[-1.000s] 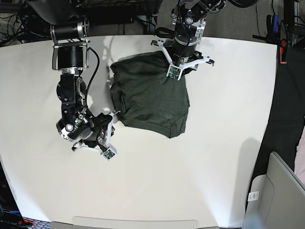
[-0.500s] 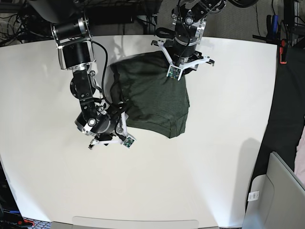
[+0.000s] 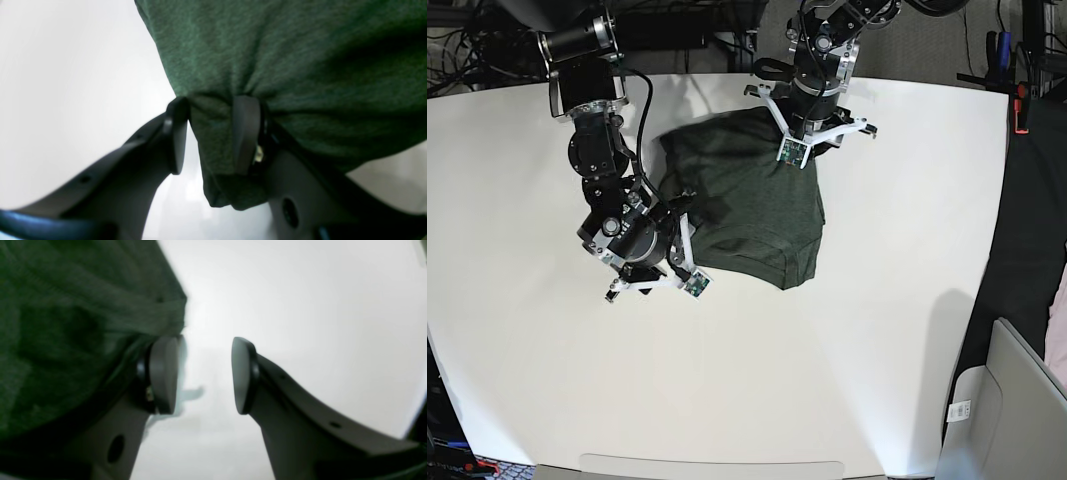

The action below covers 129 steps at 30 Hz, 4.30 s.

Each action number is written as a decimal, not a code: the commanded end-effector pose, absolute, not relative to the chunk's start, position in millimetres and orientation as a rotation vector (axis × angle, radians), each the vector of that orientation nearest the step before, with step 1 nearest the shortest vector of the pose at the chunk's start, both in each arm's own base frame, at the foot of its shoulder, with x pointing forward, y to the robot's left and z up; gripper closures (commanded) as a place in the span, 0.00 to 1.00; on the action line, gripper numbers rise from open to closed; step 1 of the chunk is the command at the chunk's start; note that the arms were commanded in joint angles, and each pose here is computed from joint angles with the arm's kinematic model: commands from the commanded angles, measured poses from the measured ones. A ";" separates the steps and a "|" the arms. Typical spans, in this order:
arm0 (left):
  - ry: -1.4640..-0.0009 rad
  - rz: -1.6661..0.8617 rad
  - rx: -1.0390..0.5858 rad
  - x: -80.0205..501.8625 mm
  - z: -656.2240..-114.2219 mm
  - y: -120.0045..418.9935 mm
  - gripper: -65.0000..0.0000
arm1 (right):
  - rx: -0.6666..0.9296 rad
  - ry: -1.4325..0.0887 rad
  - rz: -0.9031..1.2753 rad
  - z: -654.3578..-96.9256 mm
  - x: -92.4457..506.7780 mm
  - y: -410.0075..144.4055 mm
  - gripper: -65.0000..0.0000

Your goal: Fold the T-shirt properly

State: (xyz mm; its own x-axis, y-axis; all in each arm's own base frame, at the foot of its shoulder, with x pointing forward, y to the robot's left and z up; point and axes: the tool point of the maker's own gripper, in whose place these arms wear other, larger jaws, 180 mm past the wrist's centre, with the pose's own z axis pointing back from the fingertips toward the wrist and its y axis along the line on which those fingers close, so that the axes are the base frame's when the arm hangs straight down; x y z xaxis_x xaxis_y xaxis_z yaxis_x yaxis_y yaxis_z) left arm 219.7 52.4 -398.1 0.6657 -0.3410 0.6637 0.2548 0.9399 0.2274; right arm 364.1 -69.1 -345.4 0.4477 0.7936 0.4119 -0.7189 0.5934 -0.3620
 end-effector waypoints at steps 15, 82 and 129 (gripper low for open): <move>-0.762 -0.329 0.118 219.0 -397.7 53.3 0.69 | -0.008 -0.521 0.923 -391.6 366.7 -53.5 0.68; -0.785 -0.316 0.099 216.3 -386.2 51.7 0.69 | 0.219 -0.920 0.739 -285.9 358.5 -35.0 0.36; -0.926 0.202 0.359 259.6 -334.3 186.7 0.69 | 0.253 -0.389 1.057 -415.5 290.9 21.0 0.90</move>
State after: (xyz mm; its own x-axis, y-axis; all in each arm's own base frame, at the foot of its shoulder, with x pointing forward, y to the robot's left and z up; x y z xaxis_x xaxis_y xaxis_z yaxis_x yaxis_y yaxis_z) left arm 252.8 183.4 -347.1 0.6299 0.0338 0.7760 -0.3096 0.9272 0.2109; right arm 286.5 55.2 -399.9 0.4188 0.7153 0.5594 -0.8902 0.4451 0.0974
